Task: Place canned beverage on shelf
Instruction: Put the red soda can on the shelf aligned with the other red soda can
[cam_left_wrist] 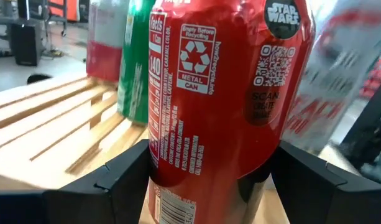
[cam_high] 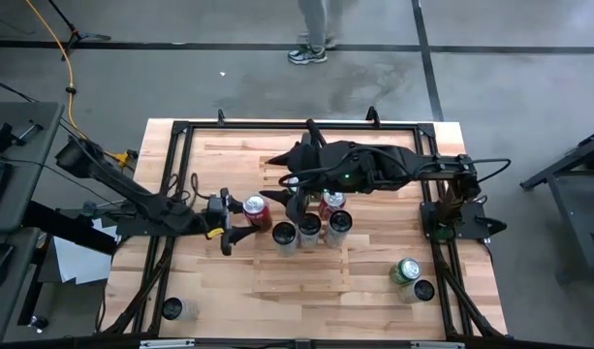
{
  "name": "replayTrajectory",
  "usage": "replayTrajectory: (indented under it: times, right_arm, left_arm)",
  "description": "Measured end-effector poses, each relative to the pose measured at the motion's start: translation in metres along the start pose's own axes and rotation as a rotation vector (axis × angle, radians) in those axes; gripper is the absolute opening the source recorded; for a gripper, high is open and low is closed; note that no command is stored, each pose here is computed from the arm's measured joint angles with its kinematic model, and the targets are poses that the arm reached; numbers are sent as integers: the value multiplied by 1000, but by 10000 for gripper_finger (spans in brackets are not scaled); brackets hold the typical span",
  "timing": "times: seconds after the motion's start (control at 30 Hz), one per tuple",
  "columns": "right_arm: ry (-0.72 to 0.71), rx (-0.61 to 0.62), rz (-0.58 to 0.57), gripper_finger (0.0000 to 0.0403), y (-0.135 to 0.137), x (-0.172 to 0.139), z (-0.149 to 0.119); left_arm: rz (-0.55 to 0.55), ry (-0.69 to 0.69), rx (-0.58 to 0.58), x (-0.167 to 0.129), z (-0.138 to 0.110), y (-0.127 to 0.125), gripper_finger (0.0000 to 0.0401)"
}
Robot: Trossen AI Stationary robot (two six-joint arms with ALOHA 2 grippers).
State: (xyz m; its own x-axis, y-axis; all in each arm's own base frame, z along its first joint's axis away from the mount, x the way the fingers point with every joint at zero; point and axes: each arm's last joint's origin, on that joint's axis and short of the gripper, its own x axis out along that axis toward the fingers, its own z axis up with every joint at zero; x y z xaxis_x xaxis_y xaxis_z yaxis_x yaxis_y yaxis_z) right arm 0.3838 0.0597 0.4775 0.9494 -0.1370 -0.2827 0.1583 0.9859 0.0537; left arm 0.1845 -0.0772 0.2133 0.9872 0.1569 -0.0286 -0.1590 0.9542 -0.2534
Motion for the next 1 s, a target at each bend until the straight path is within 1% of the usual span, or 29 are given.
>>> replayTrajectory:
  times: [0.3,0.5,0.63,0.9,1.0]
  right_arm:
    - [-1,0,-8,330,0,0,0]
    - [-1,-1,-8,330,0,0,0]
    - [-1,-1,-8,330,0,0,0]
    - [10,-5,-10,330,0,1,-1]
    - [16,-6,-11,330,0,1,-2]
  left_arm:
    - [5,-7,-3,14,-7,1,271]
    - [6,-7,-3,15,-8,2,328]
    - [9,5,4,15,-9,2,348]
    - [-7,4,11,15,-9,2,354]
    - [-14,-12,6,13,-5,2,354]
